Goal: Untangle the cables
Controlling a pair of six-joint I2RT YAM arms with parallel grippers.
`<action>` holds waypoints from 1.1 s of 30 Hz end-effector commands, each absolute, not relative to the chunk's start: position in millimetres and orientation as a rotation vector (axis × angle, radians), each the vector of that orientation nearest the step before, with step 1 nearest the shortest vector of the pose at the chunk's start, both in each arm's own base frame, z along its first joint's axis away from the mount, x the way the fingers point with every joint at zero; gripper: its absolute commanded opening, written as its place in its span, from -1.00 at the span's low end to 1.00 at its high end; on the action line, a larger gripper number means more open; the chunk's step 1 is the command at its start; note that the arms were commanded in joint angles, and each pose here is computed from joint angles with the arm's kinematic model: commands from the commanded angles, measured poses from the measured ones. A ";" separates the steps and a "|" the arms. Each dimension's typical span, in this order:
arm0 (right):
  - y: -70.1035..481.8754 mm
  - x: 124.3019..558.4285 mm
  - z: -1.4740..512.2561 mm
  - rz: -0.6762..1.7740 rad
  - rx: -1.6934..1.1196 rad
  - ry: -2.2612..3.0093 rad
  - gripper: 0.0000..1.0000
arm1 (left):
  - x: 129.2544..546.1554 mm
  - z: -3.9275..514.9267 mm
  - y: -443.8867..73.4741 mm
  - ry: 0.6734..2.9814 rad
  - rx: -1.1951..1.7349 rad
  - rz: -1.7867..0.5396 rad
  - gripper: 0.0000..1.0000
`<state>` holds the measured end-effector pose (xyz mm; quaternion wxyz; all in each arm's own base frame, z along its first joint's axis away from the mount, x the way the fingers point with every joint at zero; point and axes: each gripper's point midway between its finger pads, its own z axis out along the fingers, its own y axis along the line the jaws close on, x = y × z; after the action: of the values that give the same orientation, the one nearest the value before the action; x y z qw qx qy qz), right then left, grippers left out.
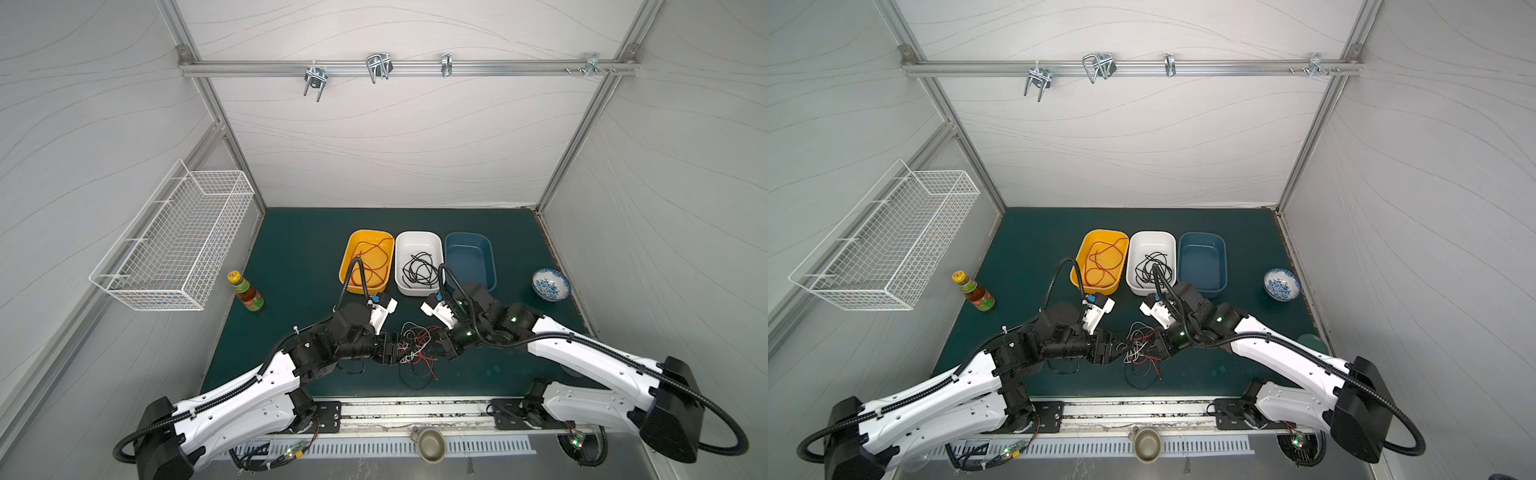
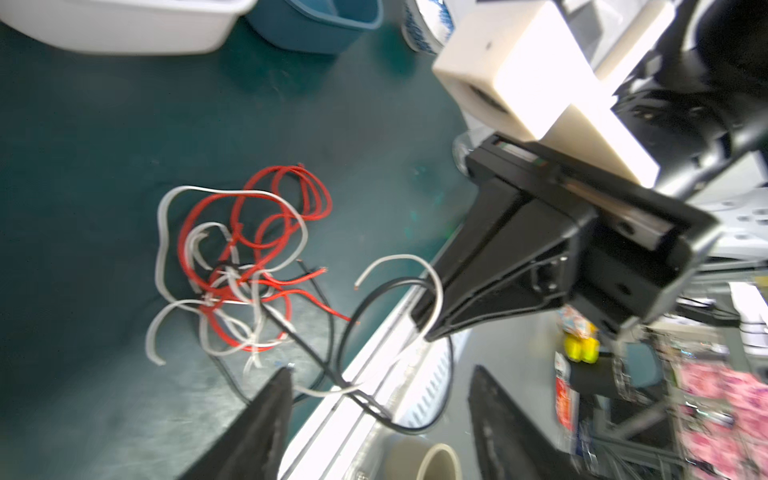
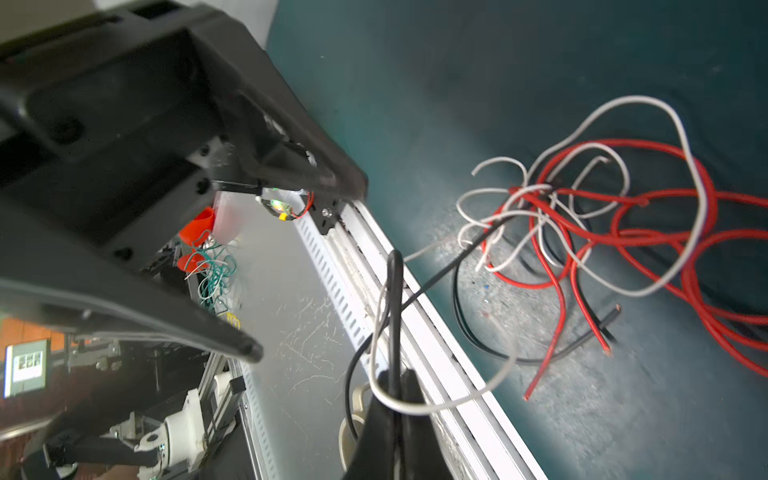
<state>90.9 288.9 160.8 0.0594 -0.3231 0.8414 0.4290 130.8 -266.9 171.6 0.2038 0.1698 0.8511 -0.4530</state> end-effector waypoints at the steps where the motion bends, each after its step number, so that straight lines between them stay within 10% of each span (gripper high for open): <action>1: 294.5 85.7 170.8 1.379 -1.064 2.441 -1.00 | 121.9 193.1 -282.9 2.299 0.561 -1.401 0.21; 23: 297.7 76.0 183.2 1.484 -1.114 2.344 -1.00 | 138.0 182.4 -274.9 2.292 0.499 -1.273 0.09; 33: 298.6 72.8 188.5 1.506 -1.129 2.305 -1.00 | 131.8 178.5 -281.2 2.299 0.510 -1.342 -0.35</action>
<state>78.6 297.3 179.6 0.0725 -0.3598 0.7919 0.4880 130.9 -273.7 164.4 0.2002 0.1770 0.8467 -0.4601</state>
